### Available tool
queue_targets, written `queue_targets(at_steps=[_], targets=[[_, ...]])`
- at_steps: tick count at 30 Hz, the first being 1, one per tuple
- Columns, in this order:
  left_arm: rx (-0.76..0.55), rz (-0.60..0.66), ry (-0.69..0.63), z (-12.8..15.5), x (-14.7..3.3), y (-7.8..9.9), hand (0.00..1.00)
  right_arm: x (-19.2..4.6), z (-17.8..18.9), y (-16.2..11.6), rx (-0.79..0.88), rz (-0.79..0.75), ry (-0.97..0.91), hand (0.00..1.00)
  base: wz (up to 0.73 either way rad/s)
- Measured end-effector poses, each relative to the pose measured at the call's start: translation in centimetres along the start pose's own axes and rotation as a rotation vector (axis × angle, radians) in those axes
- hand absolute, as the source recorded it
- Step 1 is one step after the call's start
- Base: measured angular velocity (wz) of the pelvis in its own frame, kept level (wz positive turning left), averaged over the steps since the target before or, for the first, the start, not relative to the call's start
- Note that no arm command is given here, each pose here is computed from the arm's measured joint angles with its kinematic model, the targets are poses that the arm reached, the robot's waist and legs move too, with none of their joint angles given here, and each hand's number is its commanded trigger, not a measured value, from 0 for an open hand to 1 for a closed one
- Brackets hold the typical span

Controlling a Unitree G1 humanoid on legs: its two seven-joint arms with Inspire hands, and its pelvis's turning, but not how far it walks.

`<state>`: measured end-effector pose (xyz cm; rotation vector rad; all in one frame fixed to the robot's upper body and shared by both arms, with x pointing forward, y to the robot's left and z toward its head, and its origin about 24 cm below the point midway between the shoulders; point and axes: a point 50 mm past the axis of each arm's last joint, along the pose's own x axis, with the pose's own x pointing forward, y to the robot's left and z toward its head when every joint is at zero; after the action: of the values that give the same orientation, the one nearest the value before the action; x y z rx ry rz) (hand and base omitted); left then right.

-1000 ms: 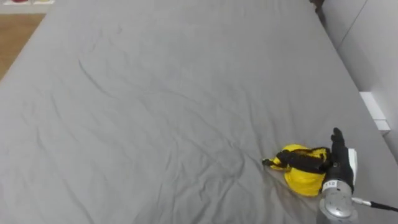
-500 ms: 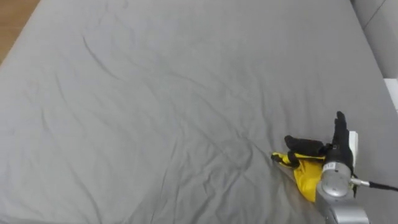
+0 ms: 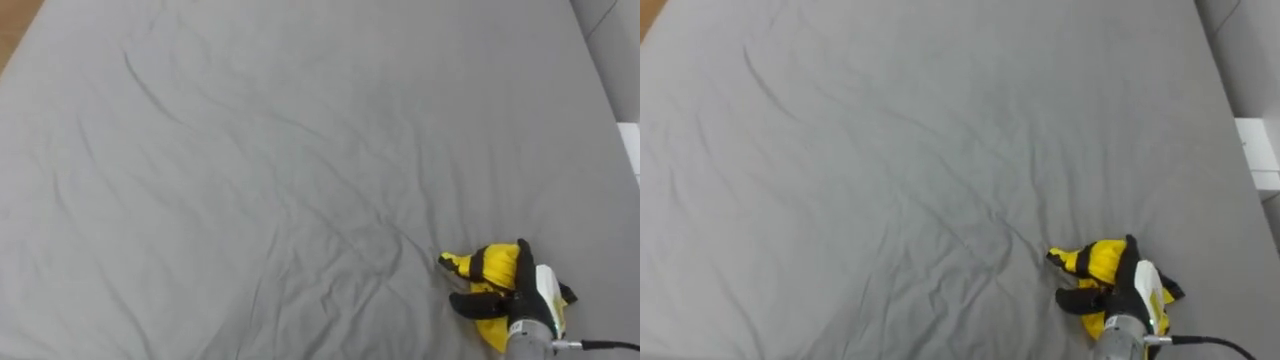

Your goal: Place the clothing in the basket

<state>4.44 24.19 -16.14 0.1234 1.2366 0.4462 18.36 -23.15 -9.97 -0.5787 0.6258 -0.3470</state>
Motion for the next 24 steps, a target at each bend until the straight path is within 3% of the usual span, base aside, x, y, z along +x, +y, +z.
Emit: queue_targets(at_steps=[1,13,24], targets=[[-0.004,0.001,-0.002,0.0,0.0,0.0,0.00,-0.2,-0.3,0.1,-0.011,0.008,0.003,0.98,-0.04],[-0.002,-0.010,0.019,-0.5,-0.1,-0.5,0.00,-1.4,-3.0,0.1,-0.091,0.035,0.070,1.00,-0.02],[-0.003,0.010,0.025,-0.6,-0.2,-0.3,0.00,-1.6,-2.9,0.5,-0.091,0.072,0.086,1.00,-0.05]])
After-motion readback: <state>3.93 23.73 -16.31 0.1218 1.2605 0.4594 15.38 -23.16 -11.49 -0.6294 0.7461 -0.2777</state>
